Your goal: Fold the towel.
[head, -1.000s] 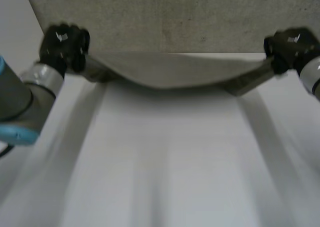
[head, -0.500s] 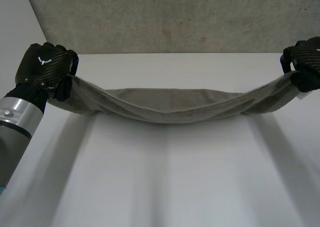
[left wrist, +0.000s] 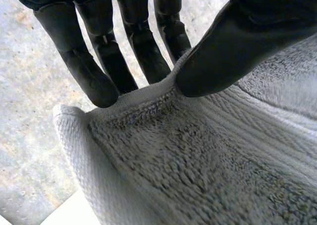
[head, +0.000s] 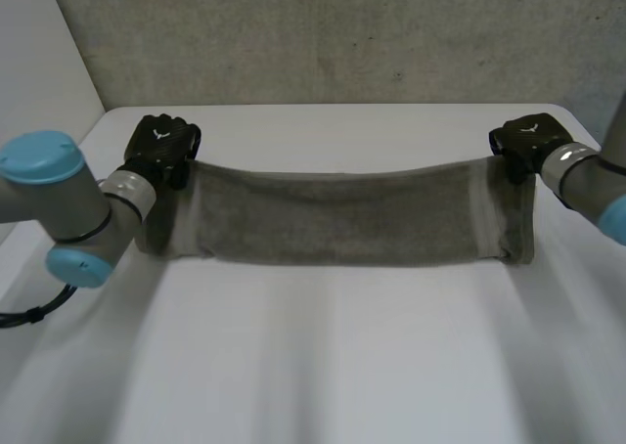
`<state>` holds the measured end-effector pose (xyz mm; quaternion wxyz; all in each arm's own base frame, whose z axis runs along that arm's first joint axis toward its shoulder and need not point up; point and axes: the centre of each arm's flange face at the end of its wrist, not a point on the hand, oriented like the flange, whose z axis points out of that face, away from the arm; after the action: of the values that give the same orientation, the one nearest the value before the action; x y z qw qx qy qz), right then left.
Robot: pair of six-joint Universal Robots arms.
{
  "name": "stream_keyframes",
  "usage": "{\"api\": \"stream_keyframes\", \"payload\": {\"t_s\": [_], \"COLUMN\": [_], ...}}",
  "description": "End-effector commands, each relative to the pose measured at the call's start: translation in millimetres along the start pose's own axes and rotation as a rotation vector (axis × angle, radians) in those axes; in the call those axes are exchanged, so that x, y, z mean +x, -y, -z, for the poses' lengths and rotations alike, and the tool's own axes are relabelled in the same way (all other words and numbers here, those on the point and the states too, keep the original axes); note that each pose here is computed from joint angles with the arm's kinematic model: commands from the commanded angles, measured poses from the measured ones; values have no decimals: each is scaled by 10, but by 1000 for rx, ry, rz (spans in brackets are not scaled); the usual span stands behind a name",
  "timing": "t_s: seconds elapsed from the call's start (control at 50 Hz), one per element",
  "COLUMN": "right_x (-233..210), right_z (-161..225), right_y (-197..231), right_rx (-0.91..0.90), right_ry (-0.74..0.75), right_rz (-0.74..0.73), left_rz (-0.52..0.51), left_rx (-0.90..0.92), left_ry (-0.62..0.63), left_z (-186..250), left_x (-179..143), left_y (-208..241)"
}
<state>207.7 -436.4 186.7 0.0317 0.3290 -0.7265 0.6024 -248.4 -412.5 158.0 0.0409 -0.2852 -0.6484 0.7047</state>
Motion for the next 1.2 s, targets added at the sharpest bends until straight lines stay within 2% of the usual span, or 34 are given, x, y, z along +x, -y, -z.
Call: {"api": "stream_keyframes", "payload": {"t_s": [0.02,0.22,0.32,0.4,0.54,0.68,0.76,0.9,1.1,1.2], "right_x": [-110,-168,-144,-149,-43,-165,-339,-386,-411,-378], "right_z": [-325,-481,-460,-399,91,556,779,817,565,452], "right_y": [-59,-56,-45,-20,357,346,182,-147,-633,-725], "right_rx": [36,65,45,17,51,24,-15,-67,-140,-124], "right_ry": [-44,-88,-123,-140,-149,-106,-44,-25,-18,-38], "right_rz": [20,32,29,25,28,29,18,-2,-35,-36], "left_rz": [-34,-50,-48,-39,-5,58,95,103,97,95], "left_rx": [-7,-7,-24,-42,-97,-84,-75,-49,-20,-14], "left_ry": [-18,-14,17,53,112,124,121,116,119,116], "left_z": [-315,-496,-483,-422,-53,397,681,945,1038,1025], "left_x": [71,187,180,165,-106,-168,-71,90,215,237], "left_y": [-181,-287,-240,-29,389,684,664,533,318,300]}}
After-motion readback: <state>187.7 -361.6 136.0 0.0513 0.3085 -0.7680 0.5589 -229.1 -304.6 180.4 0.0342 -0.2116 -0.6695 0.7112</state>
